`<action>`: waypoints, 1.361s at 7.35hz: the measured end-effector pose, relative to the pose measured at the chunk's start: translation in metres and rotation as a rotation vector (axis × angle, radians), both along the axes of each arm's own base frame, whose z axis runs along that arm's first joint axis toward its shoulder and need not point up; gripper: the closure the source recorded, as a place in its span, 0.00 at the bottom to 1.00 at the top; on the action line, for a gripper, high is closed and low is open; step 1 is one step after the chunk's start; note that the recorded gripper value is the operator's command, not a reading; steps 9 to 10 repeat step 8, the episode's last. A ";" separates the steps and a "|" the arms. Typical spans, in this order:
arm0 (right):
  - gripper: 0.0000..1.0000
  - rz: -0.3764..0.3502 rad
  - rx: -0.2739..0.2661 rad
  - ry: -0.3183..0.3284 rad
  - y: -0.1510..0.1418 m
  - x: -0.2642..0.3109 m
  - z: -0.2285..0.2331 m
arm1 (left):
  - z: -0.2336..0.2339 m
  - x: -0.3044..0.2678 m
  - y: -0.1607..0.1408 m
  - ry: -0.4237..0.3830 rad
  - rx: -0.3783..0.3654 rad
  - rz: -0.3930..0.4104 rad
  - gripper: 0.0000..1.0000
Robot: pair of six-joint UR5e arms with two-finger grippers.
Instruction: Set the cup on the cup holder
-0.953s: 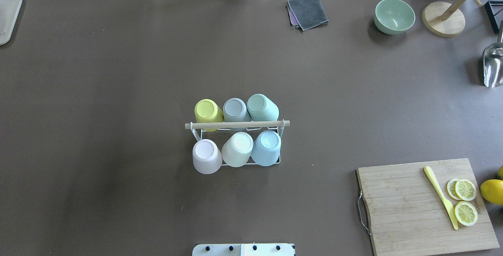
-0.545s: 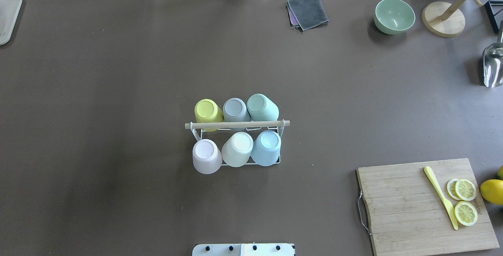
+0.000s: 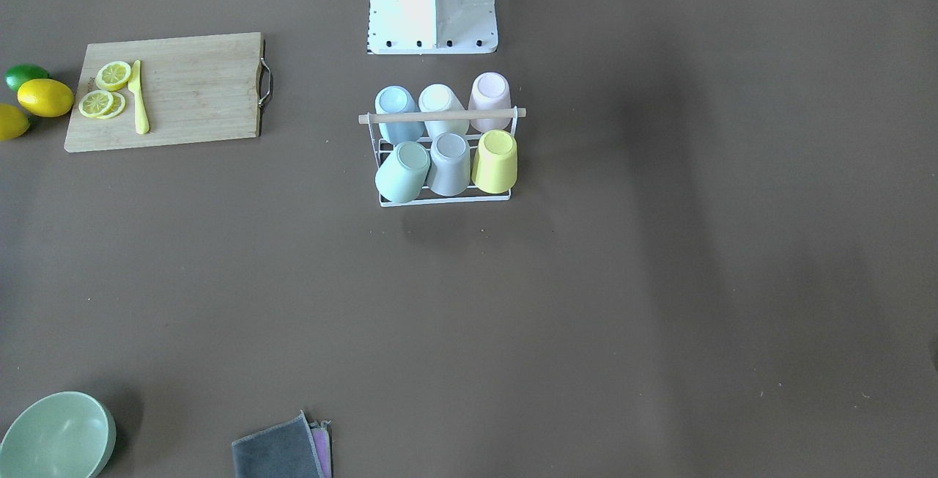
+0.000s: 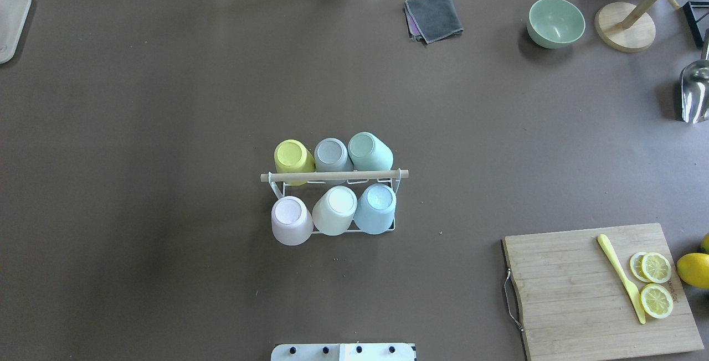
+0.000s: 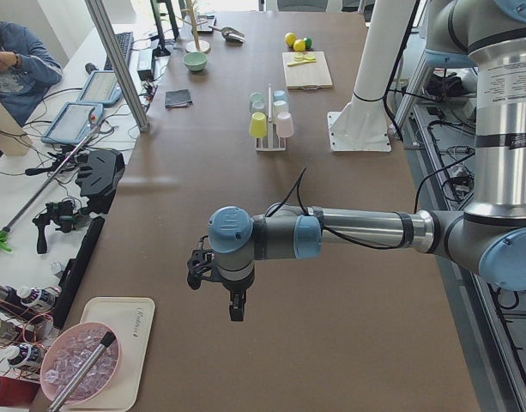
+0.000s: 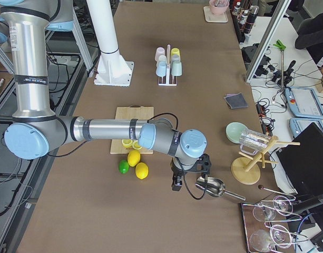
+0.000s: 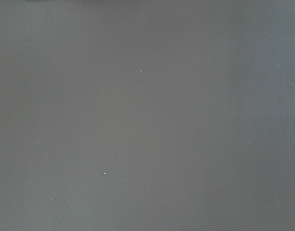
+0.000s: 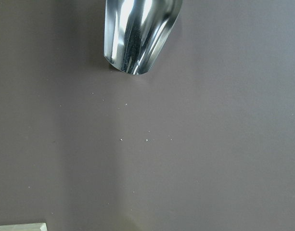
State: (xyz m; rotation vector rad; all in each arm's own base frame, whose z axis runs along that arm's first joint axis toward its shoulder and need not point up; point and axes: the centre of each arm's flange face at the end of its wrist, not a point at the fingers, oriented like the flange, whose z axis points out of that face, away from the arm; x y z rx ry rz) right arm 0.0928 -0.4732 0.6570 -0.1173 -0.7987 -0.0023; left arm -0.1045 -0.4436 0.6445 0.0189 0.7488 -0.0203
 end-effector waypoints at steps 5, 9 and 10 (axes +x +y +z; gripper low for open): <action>0.00 -0.001 0.005 0.000 0.000 0.000 0.000 | 0.003 -0.010 0.005 -0.036 -0.007 -0.015 0.02; 0.00 0.000 0.003 0.000 0.001 0.000 0.001 | 0.004 -0.011 0.005 -0.036 -0.008 -0.017 0.02; 0.00 0.000 0.003 0.000 0.001 0.000 0.001 | 0.004 -0.011 0.005 -0.036 -0.008 -0.017 0.02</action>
